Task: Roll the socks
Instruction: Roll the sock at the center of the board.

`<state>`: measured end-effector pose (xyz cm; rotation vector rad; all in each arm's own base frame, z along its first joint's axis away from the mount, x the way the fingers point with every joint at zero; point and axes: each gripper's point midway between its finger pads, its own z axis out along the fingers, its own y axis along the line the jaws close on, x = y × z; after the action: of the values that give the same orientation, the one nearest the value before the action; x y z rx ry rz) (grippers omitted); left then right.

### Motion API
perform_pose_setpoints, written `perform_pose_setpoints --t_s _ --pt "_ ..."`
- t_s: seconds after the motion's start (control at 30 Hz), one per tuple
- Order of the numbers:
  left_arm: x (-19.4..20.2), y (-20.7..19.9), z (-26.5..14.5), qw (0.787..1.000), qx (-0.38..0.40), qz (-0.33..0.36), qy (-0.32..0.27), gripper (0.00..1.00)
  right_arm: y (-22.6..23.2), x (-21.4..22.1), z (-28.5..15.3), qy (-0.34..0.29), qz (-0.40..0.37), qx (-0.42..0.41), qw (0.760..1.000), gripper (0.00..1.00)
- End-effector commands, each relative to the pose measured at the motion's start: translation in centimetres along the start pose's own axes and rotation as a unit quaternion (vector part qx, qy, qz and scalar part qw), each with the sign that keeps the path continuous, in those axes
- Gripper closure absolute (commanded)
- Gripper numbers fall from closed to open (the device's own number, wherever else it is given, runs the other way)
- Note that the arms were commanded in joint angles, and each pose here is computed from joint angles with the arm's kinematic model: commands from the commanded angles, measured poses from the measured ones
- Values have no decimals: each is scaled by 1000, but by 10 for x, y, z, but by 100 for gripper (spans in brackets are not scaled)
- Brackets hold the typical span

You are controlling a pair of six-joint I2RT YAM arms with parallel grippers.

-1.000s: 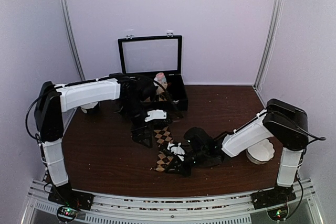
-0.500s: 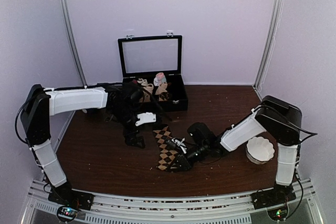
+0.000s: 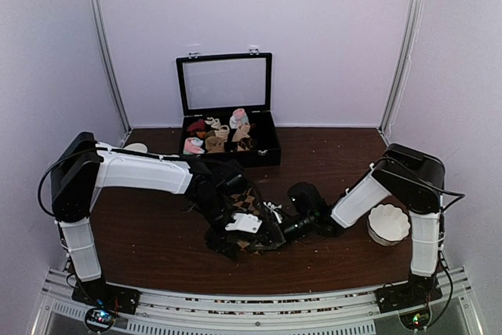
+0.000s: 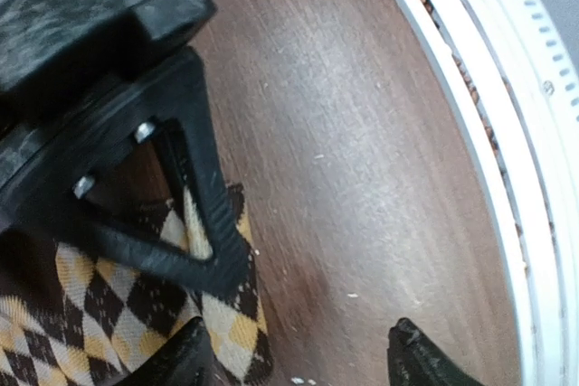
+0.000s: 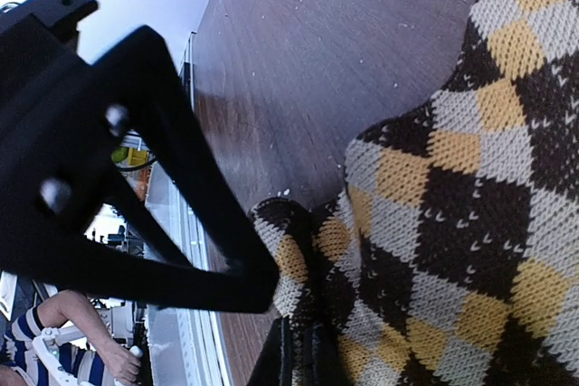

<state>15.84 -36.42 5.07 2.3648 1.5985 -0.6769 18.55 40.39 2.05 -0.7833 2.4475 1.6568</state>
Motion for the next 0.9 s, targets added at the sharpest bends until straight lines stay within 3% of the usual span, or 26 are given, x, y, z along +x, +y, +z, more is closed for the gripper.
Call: perform_pose_setpoints --t_s 0.0,0.13,0.4,0.6,0.73,0.8,0.87 --pt "-11 22 6 999 -23 26 -5 42 -85 80 -14 76 168 128 975 100" --pt "0 28 13 999 -35 15 18 54 -87 83 -16 83 162 137 974 100" --pt "6 28 17 999 -36 0 25 56 -91 90 -21 98 154 153 971 100" --pt "16 27 32 999 -11 -26 45 72 -83 83 -22 86 146 145 975 100" --pt "27 29 40 997 -3 -42 72 91 -80 80 -23 83 140 144 976 100" --pt "30 28 42 996 6 -48 80 100 -79 77 -25 76 135 148 977 87" --pt "30 25 42 995 21 -56 79 100 -77 75 -27 71 129 152 977 76"
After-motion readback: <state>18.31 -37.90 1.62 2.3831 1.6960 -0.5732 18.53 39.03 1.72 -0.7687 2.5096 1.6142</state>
